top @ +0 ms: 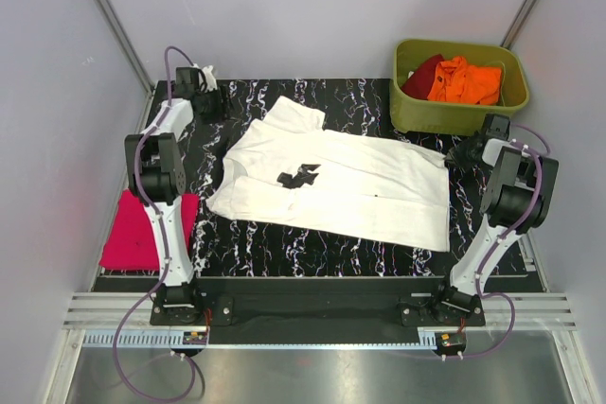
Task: Fold and stack the t-shirts
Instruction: Fold the tshirt
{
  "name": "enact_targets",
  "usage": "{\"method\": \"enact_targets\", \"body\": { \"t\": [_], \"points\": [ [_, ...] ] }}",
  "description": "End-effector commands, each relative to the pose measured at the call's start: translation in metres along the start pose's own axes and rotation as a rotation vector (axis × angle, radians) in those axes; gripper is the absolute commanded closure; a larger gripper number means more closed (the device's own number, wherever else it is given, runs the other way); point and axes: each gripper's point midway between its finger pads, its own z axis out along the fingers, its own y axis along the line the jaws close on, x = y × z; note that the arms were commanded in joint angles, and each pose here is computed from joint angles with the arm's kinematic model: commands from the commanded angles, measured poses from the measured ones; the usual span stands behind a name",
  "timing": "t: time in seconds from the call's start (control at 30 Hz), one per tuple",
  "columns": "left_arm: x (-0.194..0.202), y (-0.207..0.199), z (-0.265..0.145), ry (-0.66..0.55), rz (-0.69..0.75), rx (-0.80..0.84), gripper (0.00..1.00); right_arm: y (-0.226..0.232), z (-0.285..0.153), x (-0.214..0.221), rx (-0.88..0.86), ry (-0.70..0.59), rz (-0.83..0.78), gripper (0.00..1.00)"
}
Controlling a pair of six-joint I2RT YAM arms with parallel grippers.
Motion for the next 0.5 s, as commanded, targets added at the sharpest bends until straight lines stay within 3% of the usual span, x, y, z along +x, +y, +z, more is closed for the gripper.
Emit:
{"method": "enact_targets", "body": {
  "t": [0.0, 0.27, 0.47],
  "points": [
    [0.005, -0.007, 0.005, 0.057, 0.103, -0.011, 0.38, 0.01, -0.019, -0.013, -0.015, -0.076, -0.037, 0.96],
    [0.011, -0.034, 0.035, 0.125, 0.163, -0.004, 0.42, 0.011, -0.03, -0.007, -0.042, -0.084, -0.036, 0.98],
    [0.03, -0.023, 0.04, 0.196, 0.059, -0.068, 0.48, 0.02, -0.036, -0.01, -0.073, -0.09, -0.018, 0.98]
  ]
}}
